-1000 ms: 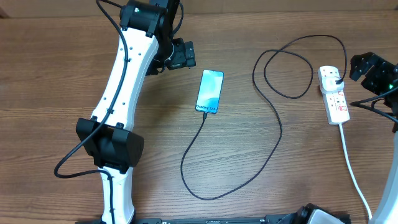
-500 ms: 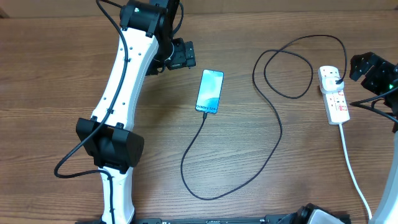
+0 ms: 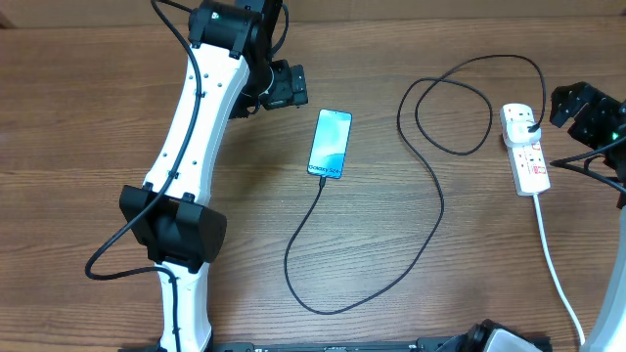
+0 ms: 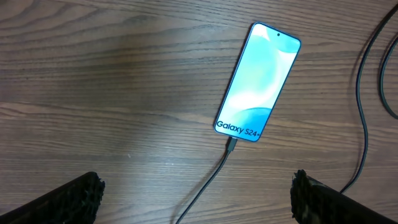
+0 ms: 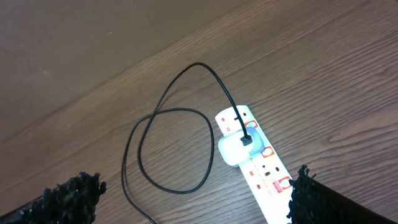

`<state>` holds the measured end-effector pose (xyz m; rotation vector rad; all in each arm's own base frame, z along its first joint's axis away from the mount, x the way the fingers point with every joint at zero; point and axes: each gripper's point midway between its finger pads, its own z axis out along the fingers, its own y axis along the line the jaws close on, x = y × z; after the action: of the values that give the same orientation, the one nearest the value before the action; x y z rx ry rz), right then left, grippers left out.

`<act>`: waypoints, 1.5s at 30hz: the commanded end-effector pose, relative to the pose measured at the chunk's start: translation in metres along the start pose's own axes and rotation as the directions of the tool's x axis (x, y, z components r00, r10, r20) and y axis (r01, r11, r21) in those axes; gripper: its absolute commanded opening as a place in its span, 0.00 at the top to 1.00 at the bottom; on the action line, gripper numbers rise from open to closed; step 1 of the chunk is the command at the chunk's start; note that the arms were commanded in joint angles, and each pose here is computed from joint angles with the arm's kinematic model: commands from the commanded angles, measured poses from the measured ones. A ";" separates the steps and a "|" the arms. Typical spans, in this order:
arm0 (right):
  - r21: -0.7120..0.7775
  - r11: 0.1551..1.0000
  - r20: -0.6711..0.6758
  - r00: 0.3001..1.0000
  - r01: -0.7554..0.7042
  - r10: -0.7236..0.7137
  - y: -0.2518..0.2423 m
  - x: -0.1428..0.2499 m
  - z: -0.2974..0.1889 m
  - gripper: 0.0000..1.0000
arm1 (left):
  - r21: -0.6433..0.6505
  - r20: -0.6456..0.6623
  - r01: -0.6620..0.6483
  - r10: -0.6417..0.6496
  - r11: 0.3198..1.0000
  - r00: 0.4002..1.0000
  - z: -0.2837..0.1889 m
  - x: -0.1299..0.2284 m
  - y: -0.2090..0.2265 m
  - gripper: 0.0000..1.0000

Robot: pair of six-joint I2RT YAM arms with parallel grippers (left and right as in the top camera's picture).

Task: Plug charger to phone and switch on socket

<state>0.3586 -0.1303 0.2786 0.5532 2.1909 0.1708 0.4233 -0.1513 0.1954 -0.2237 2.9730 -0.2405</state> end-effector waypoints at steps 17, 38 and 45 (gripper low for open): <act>0.003 1.000 0.011 1.000 -0.001 0.001 0.000 -0.003 -0.001 0.00 | 0.034 0.188 -0.040 0.033 0.999 0.982 -0.007 -0.041 -0.015 0.00; 0.003 1.000 0.011 1.000 -0.001 0.001 0.000 -0.003 -0.001 0.00 | 0.065 0.584 -0.041 -0.004 0.997 0.812 -0.084 -0.027 0.013 0.00; 0.003 1.000 0.011 1.000 -0.001 0.001 0.000 -0.003 -0.001 0.00 | 0.073 0.677 -0.024 -0.032 0.997 0.736 -0.076 0.011 0.046 0.00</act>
<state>0.3586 -0.1303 0.2786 0.5521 2.1912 0.1702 0.4165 -0.1126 0.2631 -0.2382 2.2813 -0.2576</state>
